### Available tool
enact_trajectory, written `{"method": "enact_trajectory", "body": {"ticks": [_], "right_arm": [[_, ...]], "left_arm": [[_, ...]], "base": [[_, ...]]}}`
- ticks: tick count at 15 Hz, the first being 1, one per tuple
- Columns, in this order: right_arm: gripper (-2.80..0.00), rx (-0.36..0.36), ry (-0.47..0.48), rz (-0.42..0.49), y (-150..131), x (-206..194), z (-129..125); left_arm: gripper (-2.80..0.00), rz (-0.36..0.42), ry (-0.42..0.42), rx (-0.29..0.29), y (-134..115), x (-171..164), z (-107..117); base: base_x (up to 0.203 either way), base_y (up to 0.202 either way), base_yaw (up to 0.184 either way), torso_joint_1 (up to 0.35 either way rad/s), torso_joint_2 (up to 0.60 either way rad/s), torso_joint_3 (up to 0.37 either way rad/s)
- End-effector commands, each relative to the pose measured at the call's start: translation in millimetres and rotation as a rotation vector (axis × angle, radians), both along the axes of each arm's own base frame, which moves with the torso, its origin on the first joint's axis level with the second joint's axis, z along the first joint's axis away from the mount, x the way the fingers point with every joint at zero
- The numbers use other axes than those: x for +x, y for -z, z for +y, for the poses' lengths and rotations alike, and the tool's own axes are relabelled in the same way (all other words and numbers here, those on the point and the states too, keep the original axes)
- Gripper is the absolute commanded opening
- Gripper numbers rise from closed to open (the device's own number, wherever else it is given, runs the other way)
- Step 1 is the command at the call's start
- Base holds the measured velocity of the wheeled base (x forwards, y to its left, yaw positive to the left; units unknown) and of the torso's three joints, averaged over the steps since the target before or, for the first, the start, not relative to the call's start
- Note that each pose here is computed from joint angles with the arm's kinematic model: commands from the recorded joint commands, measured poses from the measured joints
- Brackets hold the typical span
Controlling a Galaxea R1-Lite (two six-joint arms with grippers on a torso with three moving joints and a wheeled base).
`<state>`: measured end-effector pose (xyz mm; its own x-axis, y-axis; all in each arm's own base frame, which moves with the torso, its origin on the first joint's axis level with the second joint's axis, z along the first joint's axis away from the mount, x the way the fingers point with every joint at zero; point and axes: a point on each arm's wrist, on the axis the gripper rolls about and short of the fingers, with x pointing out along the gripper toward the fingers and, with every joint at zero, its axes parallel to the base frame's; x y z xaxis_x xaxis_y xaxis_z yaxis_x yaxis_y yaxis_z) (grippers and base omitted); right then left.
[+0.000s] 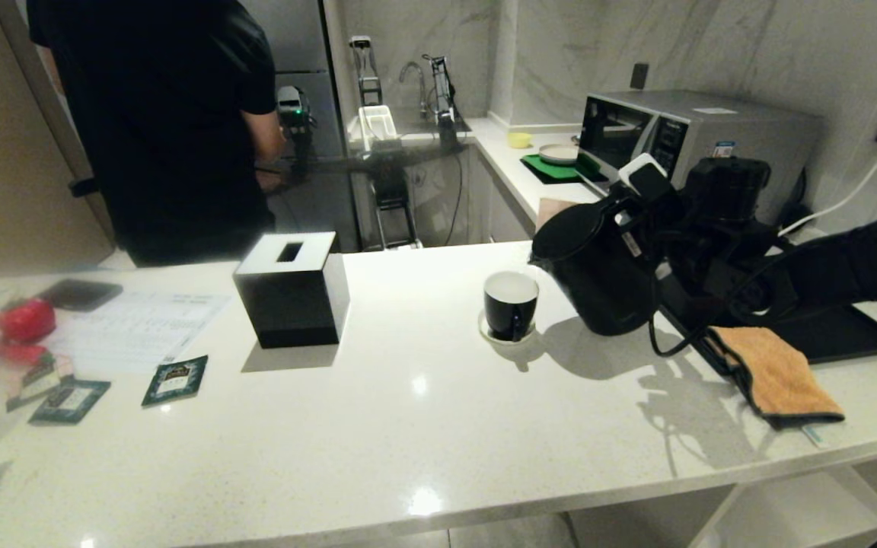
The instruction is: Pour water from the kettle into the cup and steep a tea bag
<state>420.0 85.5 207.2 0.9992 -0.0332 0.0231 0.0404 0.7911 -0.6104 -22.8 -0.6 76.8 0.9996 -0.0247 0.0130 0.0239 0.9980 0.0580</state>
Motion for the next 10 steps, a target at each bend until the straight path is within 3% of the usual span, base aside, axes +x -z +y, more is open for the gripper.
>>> {"method": "enact_trajectory", "body": {"ticks": [1, 10], "right_arm": [[-2.80, -0.020, -0.001, -0.005, 0.3, 1.4, 1.5], [-2.80, -0.061, -0.017, -0.016, 2.2, 1.7, 8.2]], "left_arm": [[-2.80, 0.001, 0.000, 0.001, -0.1, 0.1, 0.0], [-2.80, 0.001, 0.000, 0.001, -0.1, 0.1, 0.0]], "base": [[0.000, 0.000, 0.000, 0.000, 0.00, 0.000], [0.000, 0.000, 0.000, 0.000, 0.00, 0.000]]}}
